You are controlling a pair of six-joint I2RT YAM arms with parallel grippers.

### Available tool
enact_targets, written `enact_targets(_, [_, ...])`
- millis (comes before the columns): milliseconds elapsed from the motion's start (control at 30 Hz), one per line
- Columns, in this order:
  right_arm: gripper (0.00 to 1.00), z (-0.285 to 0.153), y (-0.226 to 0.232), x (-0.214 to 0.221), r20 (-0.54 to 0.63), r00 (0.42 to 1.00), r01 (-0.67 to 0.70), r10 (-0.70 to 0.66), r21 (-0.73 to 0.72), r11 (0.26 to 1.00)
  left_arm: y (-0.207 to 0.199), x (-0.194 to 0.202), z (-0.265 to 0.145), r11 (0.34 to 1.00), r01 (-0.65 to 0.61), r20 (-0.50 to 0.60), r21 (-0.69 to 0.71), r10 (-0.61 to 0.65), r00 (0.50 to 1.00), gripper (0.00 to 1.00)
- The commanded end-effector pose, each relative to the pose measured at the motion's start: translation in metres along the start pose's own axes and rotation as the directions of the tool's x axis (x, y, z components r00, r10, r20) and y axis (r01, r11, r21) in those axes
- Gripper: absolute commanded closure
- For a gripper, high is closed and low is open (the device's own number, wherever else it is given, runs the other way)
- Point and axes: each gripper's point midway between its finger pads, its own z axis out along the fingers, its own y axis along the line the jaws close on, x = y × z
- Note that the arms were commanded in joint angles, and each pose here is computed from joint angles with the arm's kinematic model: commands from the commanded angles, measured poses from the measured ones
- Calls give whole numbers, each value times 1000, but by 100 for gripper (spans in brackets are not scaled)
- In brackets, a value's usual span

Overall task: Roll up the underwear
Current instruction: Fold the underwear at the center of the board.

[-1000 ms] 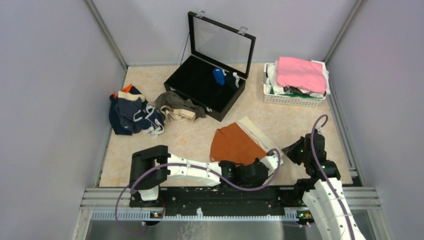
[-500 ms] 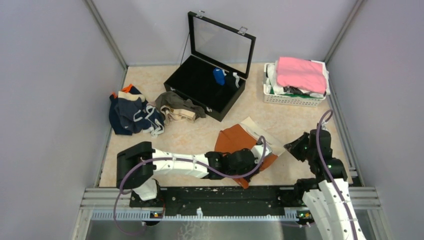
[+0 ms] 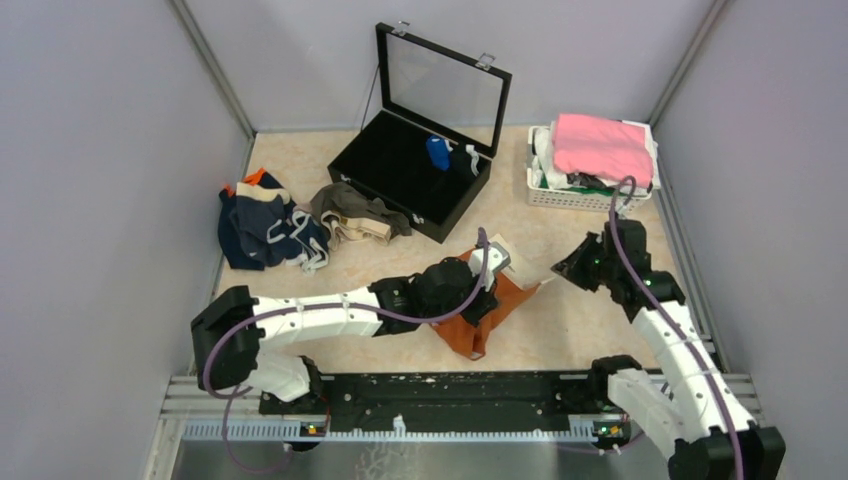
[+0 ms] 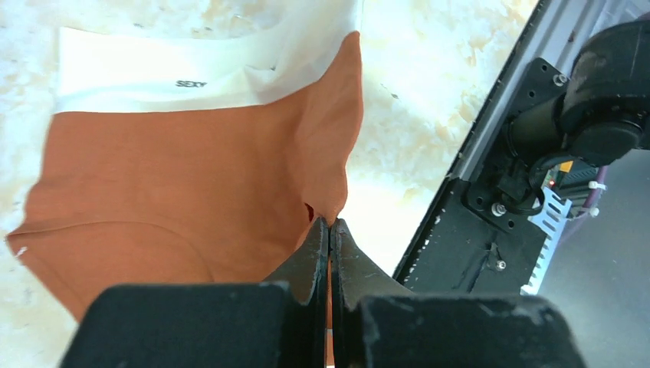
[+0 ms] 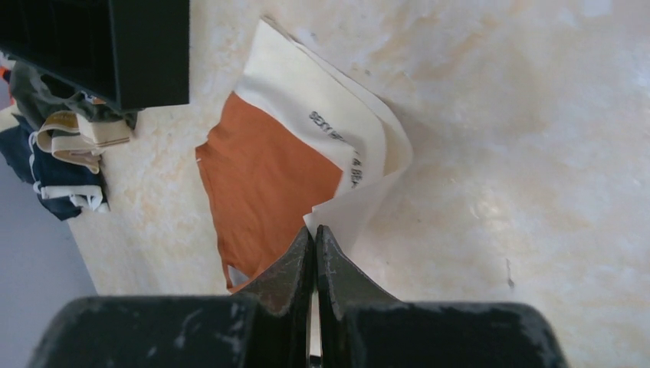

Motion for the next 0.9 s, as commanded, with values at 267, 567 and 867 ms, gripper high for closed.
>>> enact_targets(267, [100,46,84,-32,37,989,147,-144,-141,979,57,-8,-28,989,11,37,-146,-5,999,100])
enact_targets(567, [100,84,94,-42,19,982,187,-186,-119,975,96,3,-24,971,36,57,-235,-24,998,100])
enact_targets(867, [100,123,96,-47,-13,977,213,-215,-87,973,140,4,-7,945,41,79,-326,-16,997,100])
